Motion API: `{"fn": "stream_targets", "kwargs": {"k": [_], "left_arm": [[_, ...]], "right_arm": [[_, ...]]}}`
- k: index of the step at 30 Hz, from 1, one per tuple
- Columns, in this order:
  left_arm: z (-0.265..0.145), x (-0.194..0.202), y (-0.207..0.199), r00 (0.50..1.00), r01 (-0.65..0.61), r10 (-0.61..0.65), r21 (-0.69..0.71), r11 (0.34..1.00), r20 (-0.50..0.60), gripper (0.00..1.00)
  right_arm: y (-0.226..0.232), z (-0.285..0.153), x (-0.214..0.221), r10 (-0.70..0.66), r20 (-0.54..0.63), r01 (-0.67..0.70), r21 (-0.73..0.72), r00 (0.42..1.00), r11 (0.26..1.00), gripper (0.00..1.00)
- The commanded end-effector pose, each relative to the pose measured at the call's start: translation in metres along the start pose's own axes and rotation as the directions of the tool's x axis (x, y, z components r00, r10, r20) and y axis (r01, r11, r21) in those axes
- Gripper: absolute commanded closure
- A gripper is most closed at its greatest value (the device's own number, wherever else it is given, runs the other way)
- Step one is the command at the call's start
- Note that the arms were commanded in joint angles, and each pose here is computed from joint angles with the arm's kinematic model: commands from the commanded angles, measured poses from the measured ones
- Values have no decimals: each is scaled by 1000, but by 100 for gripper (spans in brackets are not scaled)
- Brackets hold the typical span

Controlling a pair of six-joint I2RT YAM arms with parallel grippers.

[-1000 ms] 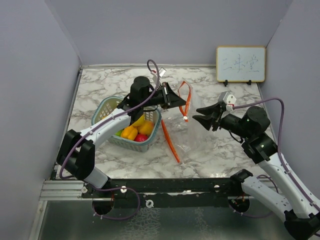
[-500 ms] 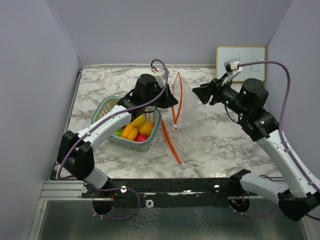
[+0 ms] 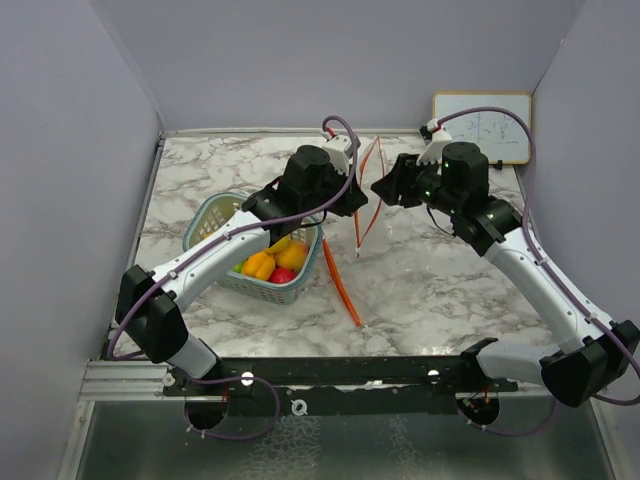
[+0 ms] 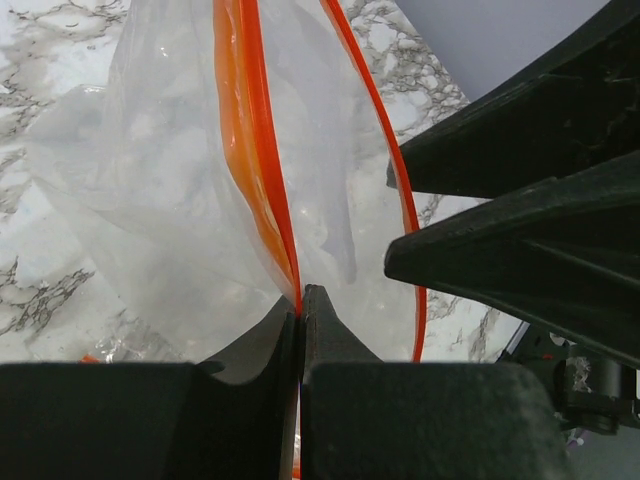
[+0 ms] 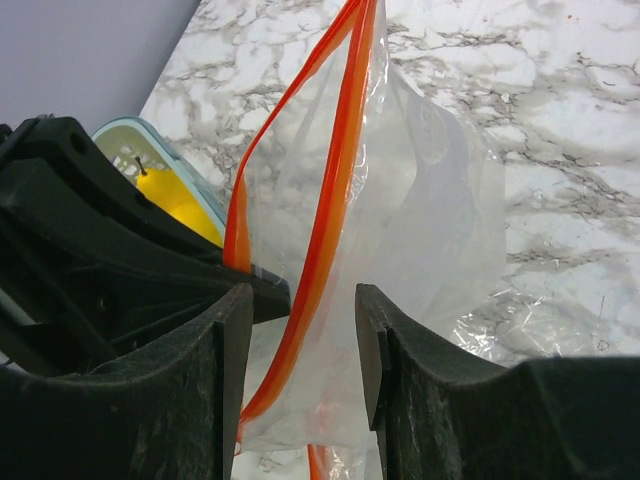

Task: Place the food in the zip-top bag and seal the zipper
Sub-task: Open the zipper of the food storage bag.

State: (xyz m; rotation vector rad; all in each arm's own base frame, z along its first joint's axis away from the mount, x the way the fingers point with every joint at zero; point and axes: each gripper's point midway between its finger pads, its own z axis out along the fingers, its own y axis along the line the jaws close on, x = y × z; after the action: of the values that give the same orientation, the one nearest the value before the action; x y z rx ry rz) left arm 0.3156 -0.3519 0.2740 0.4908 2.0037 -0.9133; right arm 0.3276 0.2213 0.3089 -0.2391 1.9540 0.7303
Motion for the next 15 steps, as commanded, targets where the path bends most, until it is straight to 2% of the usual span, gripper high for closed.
{"fn": "stream_targets", "kwargs": {"k": [1, 7, 12, 14, 15], "left_arm": [[2, -9, -6, 999, -44, 44, -15, 999, 23, 100], [5, -5, -11, 998, -61, 61, -13, 998, 12, 100], [-5, -5, 6, 994, -107, 109, -108, 988, 9, 100], [-16, -10, 25, 989, -144, 149, -216, 966, 8, 100], [-24, -16, 43, 986, -153, 168, -324, 934, 18, 100]], "right_arm": [[-11, -2, -7, 27, 39, -30, 86, 999, 996, 55], [-45, 4, 9, 45, 32, -51, 245, 998, 968, 60], [-93, -12, 24, 31, 68, -60, 471, 997, 880, 89], [-108, -28, 24, 14, 90, -62, 551, 996, 832, 95], [-114, -37, 22, 3, 106, -65, 587, 994, 807, 96]]}}
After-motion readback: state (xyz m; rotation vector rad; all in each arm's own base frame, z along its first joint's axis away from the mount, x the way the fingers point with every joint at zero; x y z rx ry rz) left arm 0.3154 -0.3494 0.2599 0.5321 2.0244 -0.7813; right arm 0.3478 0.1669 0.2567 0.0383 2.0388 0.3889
